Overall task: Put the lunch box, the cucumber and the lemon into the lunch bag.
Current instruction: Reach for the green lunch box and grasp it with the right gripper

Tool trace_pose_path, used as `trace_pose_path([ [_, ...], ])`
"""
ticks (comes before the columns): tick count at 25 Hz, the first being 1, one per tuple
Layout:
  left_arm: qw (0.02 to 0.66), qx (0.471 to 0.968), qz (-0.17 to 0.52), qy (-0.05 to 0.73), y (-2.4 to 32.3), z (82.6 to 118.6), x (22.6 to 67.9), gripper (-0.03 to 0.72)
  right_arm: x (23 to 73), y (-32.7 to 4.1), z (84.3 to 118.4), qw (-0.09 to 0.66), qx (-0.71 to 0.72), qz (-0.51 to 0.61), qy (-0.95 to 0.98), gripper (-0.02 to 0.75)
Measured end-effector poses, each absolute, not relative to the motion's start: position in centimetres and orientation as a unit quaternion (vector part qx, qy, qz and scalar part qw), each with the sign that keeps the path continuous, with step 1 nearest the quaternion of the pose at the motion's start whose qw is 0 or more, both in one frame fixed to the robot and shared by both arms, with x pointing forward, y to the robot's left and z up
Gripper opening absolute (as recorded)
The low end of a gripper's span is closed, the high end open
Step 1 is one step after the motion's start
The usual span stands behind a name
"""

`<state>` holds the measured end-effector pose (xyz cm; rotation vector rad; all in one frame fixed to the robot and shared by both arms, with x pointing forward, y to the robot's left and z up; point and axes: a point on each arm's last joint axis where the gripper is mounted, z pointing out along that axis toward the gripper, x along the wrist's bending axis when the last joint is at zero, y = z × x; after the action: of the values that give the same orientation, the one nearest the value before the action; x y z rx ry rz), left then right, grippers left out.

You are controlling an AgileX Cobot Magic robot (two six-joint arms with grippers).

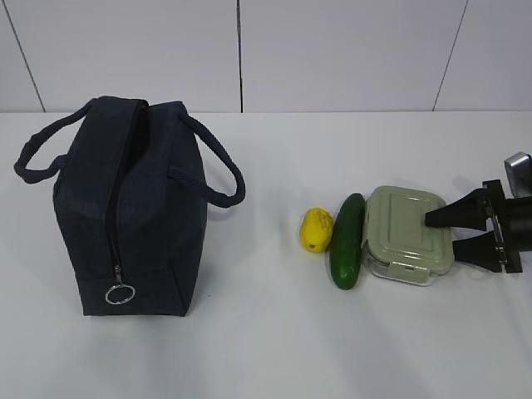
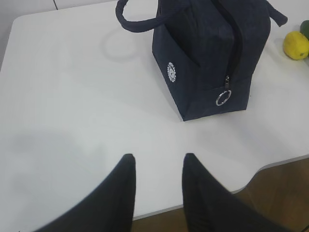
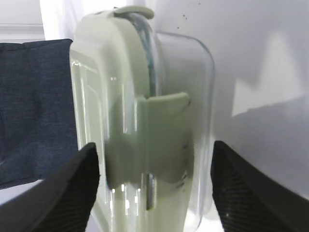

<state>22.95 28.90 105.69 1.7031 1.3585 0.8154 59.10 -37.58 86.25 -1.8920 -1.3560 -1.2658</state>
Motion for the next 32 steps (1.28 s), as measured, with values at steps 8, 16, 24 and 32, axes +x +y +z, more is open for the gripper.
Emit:
trace_pose_path([
  [8, 0.397, 0.672, 0.322, 0.536, 28.9, 105.7, 22.9, 0.235, 59.4, -36.4, 86.2, 0.246, -0.682, -0.462, -0.512, 0.556],
  [16, 0.397, 0.672, 0.322, 0.536, 28.9, 105.7, 22.9, 0.235, 59.6, -36.0, 86.3, 0.243, -0.679, -0.468, -0.511, 0.556],
  [24, 0.397, 0.672, 0.322, 0.536, 28.9, 105.7, 22.9, 0.235, 59.7, -36.0, 86.3, 0.241, -0.678, -0.471, -0.511, 0.555],
  [32, 0.397, 0.672, 0.322, 0.536, 28.9, 105.7, 22.9, 0.235, 59.7, -36.0, 86.3, 0.237, -0.672, -0.473, -0.518, 0.539],
])
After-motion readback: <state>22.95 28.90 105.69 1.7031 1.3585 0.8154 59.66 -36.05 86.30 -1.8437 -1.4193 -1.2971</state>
